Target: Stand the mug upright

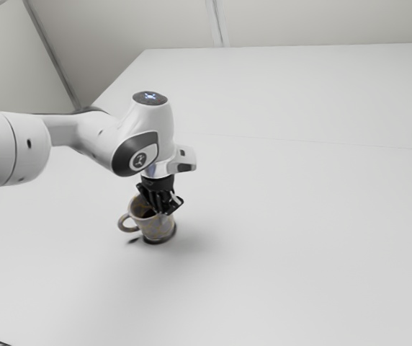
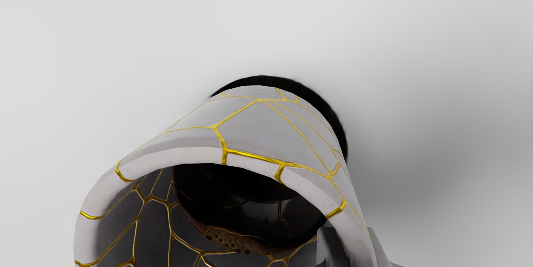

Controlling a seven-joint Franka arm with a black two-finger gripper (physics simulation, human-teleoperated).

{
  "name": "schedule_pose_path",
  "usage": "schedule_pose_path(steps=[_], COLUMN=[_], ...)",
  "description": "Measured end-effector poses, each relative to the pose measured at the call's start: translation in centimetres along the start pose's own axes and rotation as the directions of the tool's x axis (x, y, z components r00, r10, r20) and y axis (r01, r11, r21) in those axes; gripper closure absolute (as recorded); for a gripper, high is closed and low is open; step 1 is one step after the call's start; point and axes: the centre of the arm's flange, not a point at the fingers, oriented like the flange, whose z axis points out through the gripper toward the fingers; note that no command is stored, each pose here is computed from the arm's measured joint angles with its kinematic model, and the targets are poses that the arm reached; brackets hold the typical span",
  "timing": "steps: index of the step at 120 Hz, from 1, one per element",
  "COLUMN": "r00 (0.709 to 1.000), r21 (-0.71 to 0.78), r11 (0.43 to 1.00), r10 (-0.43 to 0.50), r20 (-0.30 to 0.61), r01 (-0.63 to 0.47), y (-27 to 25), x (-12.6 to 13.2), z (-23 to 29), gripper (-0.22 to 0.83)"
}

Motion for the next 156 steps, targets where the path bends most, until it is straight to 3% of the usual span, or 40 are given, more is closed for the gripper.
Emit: schedule_pose_path(steps=[32,87,120,141,156], r00=[0.998,0.990,0.960,0.943,0.948], r21=[-0.041,-0.079,-0.079,-0.091,-0.080], r11=[0.997,0.989,0.985,0.985,0.990], r10=[-0.063,-0.130,-0.165,-0.167,-0.137], r20=[0.001,-0.054,-0.225,-0.289,-0.287], r01=[0.063,0.126,0.150,0.146,0.119], y=[0.4,-1.0,-7.5,-12.2,-13.2], x=[0.3,-0.1,5.4,3.2,3.0], z=[0.9,-2.3,-13.0,-21.1,-24.5], gripper=[0.78,0.27,0.09,0.05,0.04])
